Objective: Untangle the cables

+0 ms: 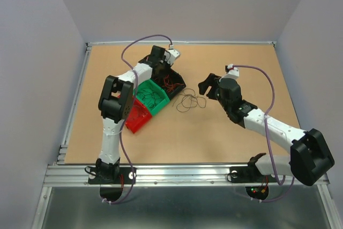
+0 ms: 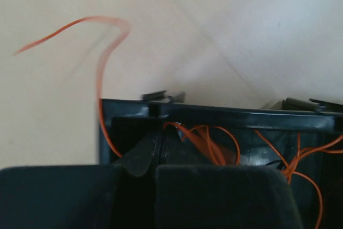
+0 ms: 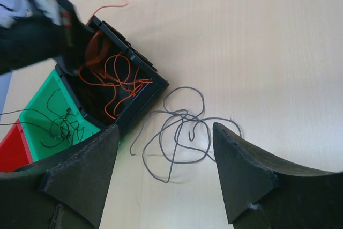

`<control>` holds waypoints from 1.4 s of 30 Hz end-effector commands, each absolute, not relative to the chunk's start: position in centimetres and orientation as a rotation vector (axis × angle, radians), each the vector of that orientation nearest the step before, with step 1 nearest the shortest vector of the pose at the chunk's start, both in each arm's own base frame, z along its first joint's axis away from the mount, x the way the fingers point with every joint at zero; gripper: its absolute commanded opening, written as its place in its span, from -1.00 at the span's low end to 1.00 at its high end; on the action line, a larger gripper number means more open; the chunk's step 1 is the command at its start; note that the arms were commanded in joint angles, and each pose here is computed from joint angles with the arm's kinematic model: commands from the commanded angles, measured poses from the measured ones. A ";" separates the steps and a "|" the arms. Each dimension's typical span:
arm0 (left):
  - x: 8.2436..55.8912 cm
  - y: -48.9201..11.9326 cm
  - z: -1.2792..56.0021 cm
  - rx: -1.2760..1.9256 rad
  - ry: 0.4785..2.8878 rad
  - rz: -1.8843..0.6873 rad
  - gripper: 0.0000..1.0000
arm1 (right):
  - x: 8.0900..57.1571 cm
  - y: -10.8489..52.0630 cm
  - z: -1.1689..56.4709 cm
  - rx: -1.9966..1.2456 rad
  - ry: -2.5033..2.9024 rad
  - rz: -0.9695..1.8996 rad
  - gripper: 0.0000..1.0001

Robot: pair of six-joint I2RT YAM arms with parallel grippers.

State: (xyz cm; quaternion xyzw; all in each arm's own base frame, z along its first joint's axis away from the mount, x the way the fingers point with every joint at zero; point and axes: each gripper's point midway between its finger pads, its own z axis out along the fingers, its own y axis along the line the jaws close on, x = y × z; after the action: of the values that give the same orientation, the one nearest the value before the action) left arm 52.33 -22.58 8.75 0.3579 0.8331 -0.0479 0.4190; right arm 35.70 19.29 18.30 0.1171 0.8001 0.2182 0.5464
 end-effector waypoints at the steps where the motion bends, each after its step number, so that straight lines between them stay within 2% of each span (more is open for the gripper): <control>1: 50.4 -21.7 5.8 0.964 2.252 -0.078 -1.00 | 35.9 19.5 18.5 0.263 1.874 0.528 0.51; 6: 49.6 -22.0 8.1 0.952 2.190 -0.108 -0.99 | 35.8 19.5 18.5 0.259 1.876 0.531 0.51; 12: 49.3 -21.4 15.0 0.832 1.996 -0.093 -0.99 | 36.0 19.8 18.2 0.249 1.888 0.535 0.52; 13: 49.3 -21.4 14.5 0.827 1.993 -0.093 -0.99 | 36.0 19.8 18.2 0.249 1.888 0.535 0.52; 14: 49.4 -21.4 17.0 0.797 1.921 -0.091 -0.99 | 35.9 19.9 18.2 0.247 1.889 0.537 0.52; 18: 48.4 -21.1 19.2 0.761 1.844 -0.102 -0.99 | 36.0 19.9 18.3 0.246 1.887 0.537 0.52; 28: 44.6 -21.0 19.9 0.893 1.927 -0.173 -1.00 | 36.0 20.2 18.2 0.233 1.893 0.544 0.52; 33: 42.1 -20.1 20.7 0.916 1.834 -0.164 -1.00 | 36.0 20.1 18.3 0.233 1.891 0.542 0.52; 37: 40.7 -20.0 25.1 0.872 1.657 -0.177 -1.00 | 36.0 20.2 18.2 0.228 1.895 0.544 0.52; 39: 39.6 -20.3 25.3 0.888 1.621 -0.212 -1.00 | 36.0 20.3 18.2 0.223 1.896 0.547 0.52; 42: 38.7 -20.2 26.8 0.880 1.558 -0.217 -0.88 | 36.0 20.3 18.2 0.224 1.896 0.546 0.52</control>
State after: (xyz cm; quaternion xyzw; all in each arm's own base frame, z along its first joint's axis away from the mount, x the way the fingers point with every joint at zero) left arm 39.03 -19.34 22.54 0.3775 0.7374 -0.0818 0.5541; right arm 35.58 19.99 17.15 0.0998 0.8115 0.2217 0.5314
